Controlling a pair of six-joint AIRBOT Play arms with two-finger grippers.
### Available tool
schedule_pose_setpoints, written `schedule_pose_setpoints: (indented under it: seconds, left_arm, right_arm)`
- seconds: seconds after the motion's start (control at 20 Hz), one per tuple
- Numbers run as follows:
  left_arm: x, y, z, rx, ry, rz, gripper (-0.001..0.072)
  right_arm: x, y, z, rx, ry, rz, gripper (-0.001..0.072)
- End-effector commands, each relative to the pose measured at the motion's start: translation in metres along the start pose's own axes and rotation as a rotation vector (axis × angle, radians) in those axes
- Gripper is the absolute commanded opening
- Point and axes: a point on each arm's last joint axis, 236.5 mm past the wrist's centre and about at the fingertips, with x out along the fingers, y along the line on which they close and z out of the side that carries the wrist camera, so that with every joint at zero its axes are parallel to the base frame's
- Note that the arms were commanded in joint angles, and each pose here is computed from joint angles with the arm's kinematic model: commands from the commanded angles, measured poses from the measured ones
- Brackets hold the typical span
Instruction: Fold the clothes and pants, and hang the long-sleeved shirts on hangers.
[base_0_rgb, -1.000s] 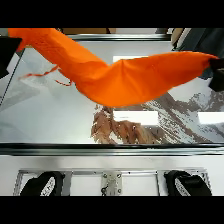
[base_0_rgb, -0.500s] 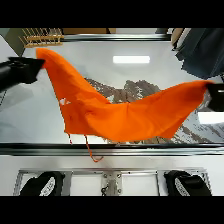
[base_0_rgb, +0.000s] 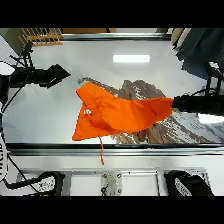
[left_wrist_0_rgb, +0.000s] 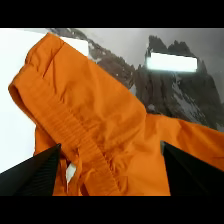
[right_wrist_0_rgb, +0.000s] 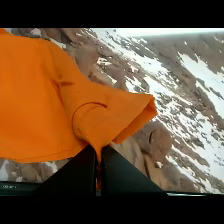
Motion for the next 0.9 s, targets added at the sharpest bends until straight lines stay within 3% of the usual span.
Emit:
schedule_pose_setpoints:
  seconds: [0.0, 0.35, 0.65, 0.8, 0.85]
  left_arm:
    - [0.011, 0.007, -0.051, -0.066, 0.149, -0.006, 0.0676]
    - [0.092, 0.018, -0.227, -0.108, 0.333, 0.065, 0.0676]
    - [0.143, -0.008, -0.242, -0.179, 0.417, 0.006, 0.0676]
    - [0.155, -0.026, -0.243, -0.130, 0.455, -0.017, 0.0676]
    - [0.157, -0.030, -0.244, -0.122, 0.464, -0.023, 0.0623]
  right_arm:
    - [0.011, -0.001, 0.000, 0.013, 0.012, -0.001, 0.0006]
    - [0.011, -0.001, 0.000, 0.013, 0.011, 0.000, 0.0006]
    - [0.011, -0.001, 0.000, 0.012, 0.012, -0.001, 0.0006]
    - [0.011, -0.001, 0.000, 0.012, 0.011, -0.001, 0.0006]
    - [0.011, -0.001, 0.000, 0.011, 0.011, -0.001, 0.0006]
